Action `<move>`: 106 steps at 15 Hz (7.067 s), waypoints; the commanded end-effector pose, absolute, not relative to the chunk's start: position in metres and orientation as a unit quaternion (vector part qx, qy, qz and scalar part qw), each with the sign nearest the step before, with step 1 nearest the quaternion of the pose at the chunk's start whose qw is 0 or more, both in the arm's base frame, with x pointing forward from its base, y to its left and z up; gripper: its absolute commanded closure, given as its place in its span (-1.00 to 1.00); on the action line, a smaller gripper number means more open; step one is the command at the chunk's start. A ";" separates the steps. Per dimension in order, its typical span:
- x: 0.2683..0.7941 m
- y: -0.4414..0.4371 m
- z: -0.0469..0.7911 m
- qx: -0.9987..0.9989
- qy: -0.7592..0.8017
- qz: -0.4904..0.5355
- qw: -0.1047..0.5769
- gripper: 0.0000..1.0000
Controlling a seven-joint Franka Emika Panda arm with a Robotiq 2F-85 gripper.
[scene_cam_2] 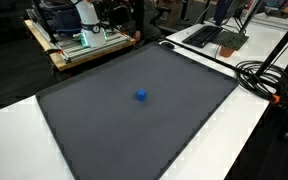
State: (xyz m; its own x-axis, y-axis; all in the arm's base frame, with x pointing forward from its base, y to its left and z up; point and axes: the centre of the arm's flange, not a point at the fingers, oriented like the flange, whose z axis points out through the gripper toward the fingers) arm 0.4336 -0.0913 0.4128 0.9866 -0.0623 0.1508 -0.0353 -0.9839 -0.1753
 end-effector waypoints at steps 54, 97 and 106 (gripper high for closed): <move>0.422 0.118 0.149 -0.415 -0.746 0.243 -0.461 -1.00; 0.531 0.048 0.051 -0.357 -0.747 0.274 -0.490 -0.32; 0.532 0.046 0.049 -0.349 -0.746 0.285 -0.490 0.85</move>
